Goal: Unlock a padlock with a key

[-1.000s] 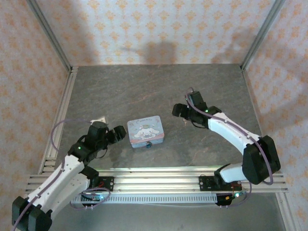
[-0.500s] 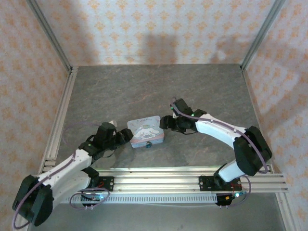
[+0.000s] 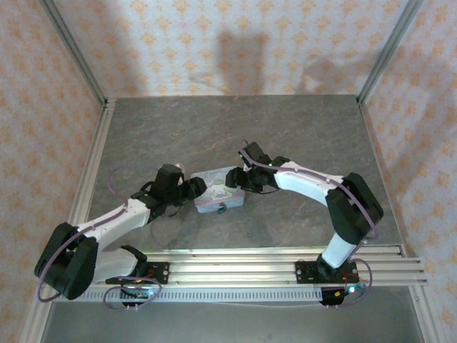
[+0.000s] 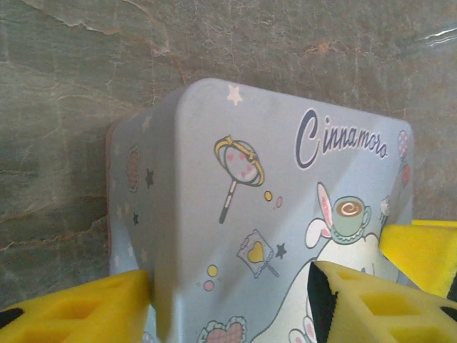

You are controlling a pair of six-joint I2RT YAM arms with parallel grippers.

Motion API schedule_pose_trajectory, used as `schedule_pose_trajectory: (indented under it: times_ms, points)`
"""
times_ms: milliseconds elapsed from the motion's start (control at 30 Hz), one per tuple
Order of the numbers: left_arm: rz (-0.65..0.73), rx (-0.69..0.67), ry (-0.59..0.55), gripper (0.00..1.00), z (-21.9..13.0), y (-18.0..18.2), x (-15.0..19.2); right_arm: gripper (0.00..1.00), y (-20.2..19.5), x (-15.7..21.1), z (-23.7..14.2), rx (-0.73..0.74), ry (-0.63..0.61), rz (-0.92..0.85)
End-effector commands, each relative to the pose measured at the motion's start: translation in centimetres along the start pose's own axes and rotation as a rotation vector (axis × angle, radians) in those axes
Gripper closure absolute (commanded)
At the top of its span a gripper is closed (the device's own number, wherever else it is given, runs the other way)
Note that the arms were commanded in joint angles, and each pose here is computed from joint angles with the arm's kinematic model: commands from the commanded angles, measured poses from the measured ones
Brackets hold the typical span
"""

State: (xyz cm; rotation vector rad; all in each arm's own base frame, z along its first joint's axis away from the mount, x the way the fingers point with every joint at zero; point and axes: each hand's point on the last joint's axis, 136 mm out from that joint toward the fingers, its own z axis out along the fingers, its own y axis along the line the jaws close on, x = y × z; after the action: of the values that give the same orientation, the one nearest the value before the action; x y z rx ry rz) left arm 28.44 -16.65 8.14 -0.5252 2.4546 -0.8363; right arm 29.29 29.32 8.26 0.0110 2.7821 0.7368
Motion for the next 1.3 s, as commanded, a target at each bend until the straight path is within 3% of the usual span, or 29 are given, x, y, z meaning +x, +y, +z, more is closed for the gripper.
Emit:
schedule_pose_trajectory:
  times_ms: [0,533,833,1033,1267]
  points:
    - [0.027,0.075,-0.021,0.41,0.7,-3.0,-1.7,0.39,0.5,-1.4,0.7,0.002,-0.005,-0.012]
    - [0.036,0.032,-0.014,0.48,7.7,-5.5,-11.5,0.43,-1.6,-12.5,5.1,0.01,-0.024,0.104]
    - [0.047,-0.043,-0.019,0.47,9.0,-4.4,-14.3,0.41,-1.6,-14.9,5.0,0.042,-0.047,0.1]
    - [0.126,-0.127,-0.037,0.3,6.5,-4.2,-15.0,0.27,-2.4,-16.8,0.6,0.131,-0.125,0.084]
    - [0.217,-0.234,-0.059,0.23,1.5,-3.0,-14.1,0.25,-5.8,-16.1,-6.1,0.228,-0.181,0.079]
